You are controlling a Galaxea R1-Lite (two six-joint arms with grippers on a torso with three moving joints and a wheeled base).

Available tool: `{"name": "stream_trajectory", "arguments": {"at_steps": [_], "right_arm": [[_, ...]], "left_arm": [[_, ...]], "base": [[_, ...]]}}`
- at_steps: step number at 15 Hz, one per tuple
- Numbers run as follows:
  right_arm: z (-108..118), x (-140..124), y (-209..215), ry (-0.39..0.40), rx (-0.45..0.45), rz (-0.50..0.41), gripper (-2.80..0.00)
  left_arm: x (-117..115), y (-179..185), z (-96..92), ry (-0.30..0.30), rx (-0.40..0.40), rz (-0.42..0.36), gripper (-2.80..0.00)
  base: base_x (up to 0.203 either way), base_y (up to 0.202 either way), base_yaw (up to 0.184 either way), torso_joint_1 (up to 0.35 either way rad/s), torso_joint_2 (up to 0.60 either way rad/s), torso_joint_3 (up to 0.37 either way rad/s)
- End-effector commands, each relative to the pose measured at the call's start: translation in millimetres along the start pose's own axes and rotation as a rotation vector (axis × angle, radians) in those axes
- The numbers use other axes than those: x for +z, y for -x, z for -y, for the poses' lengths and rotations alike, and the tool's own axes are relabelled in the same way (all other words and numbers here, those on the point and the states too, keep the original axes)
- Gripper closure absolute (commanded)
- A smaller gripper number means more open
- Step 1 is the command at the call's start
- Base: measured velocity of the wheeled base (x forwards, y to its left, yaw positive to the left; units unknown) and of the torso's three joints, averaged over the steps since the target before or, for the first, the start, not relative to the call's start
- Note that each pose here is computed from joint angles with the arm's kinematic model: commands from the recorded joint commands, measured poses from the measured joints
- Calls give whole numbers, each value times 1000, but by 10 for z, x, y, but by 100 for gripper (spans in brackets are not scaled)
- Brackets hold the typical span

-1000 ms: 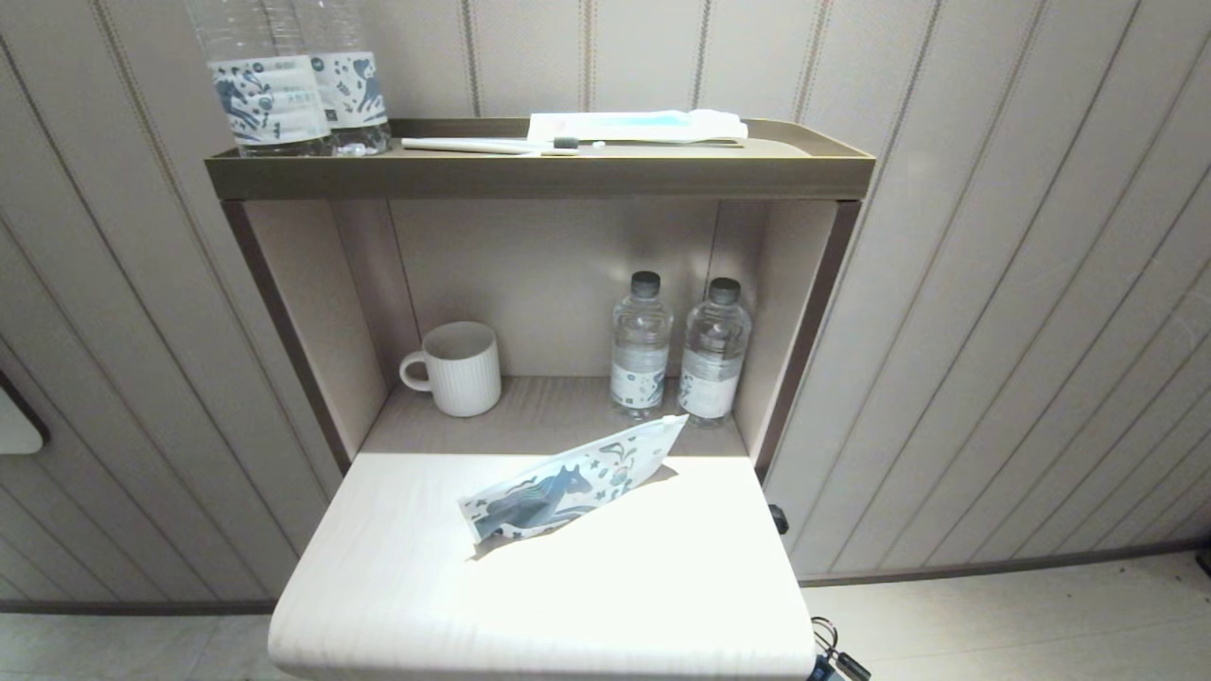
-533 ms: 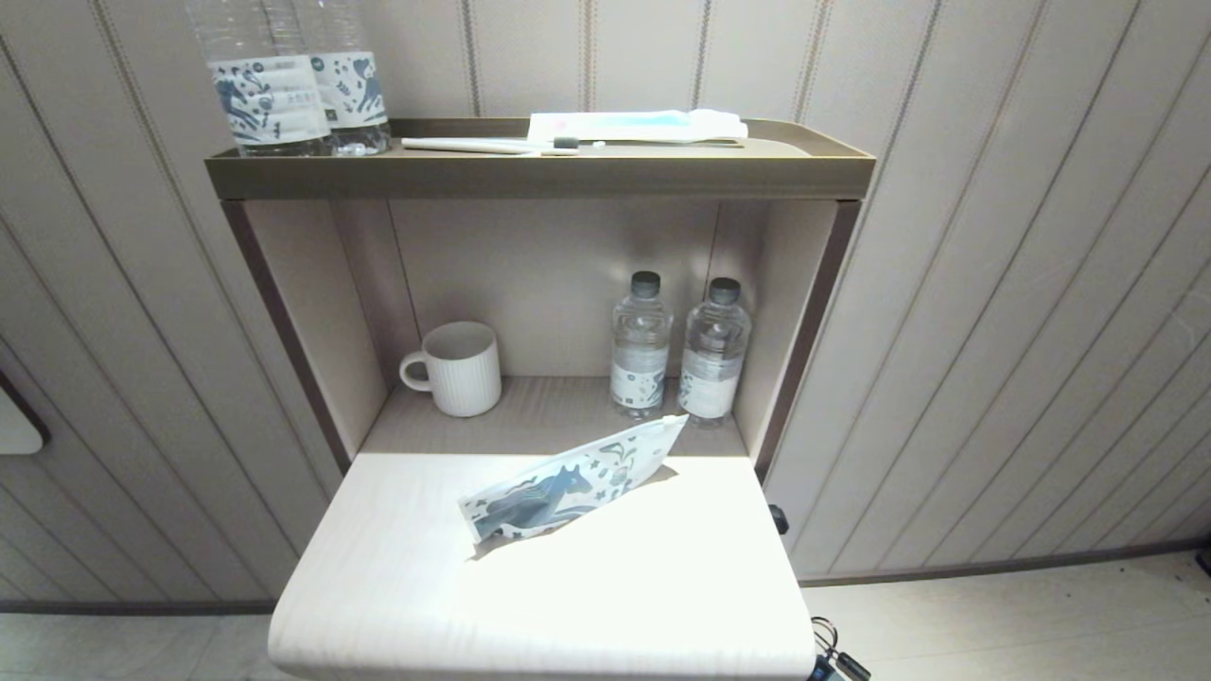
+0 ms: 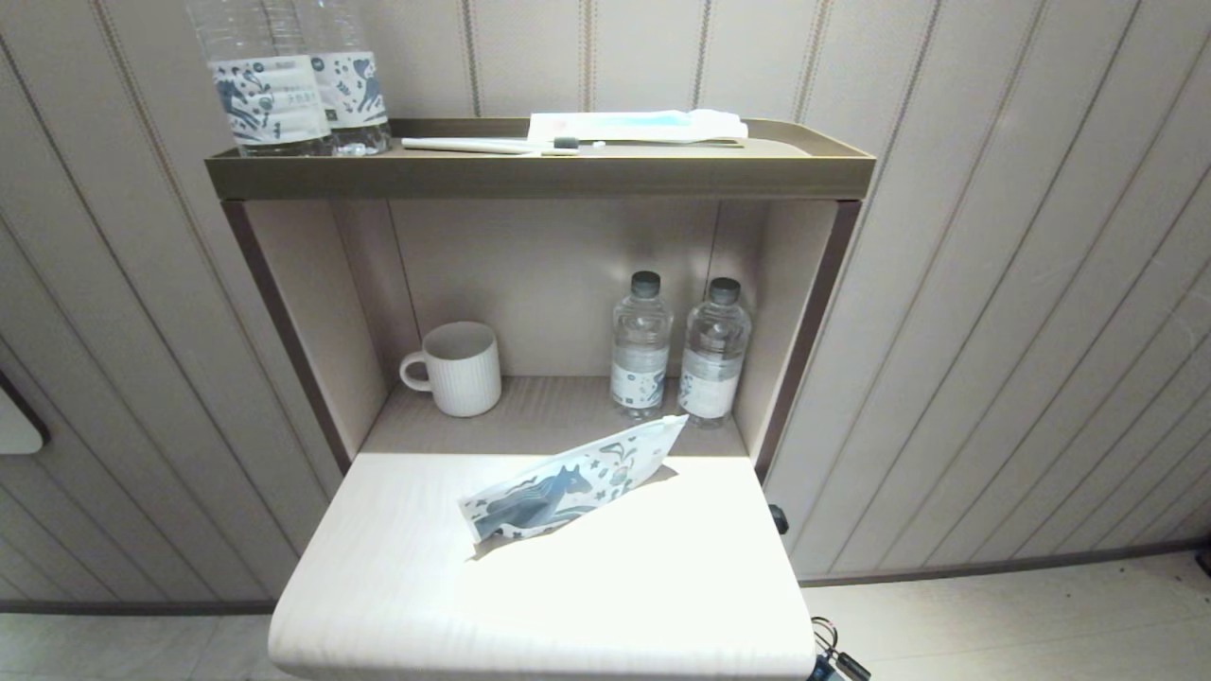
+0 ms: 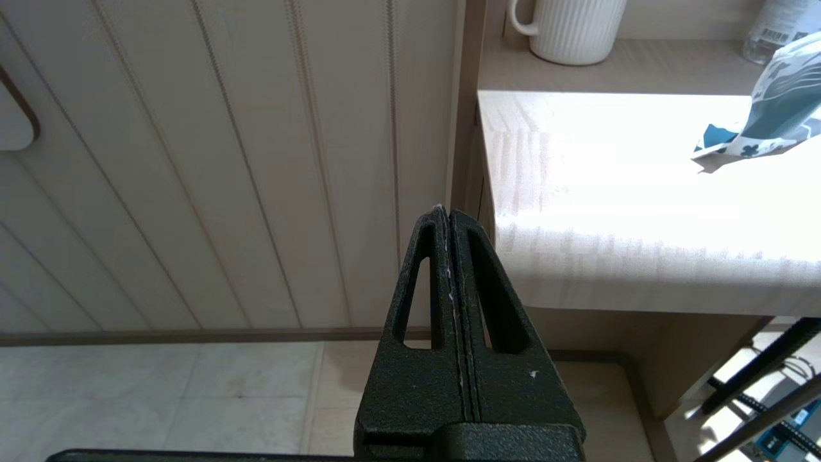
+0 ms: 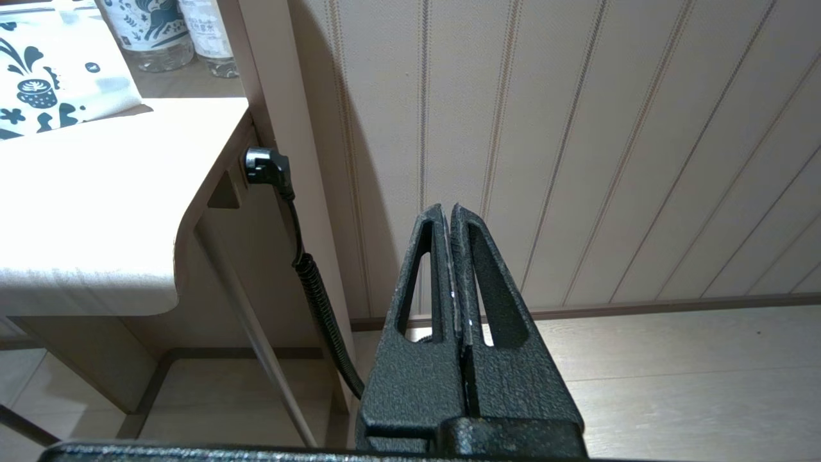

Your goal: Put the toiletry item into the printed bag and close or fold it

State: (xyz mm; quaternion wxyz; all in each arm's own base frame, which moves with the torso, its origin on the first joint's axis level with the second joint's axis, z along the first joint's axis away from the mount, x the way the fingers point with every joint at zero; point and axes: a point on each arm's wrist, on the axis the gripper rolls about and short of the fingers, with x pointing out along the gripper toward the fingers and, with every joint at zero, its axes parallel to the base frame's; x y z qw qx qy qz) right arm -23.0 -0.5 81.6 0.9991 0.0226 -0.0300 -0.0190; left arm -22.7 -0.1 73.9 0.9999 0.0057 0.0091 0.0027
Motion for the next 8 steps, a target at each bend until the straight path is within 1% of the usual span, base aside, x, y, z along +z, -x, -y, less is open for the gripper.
{"name": "stream_trajectory", "arguments": {"at_steps": [1,8], "right_arm": [[0,0,0,-1,0,1,0],[0,1,0,-1,-1,0,0]], "left_arm": [[0,-2,0,-1,1,-3,0],[3,-1,0,5,1,1,0]], "base": [[0,0,0,0,0,0],[0,0,0,0,0,0]]}}
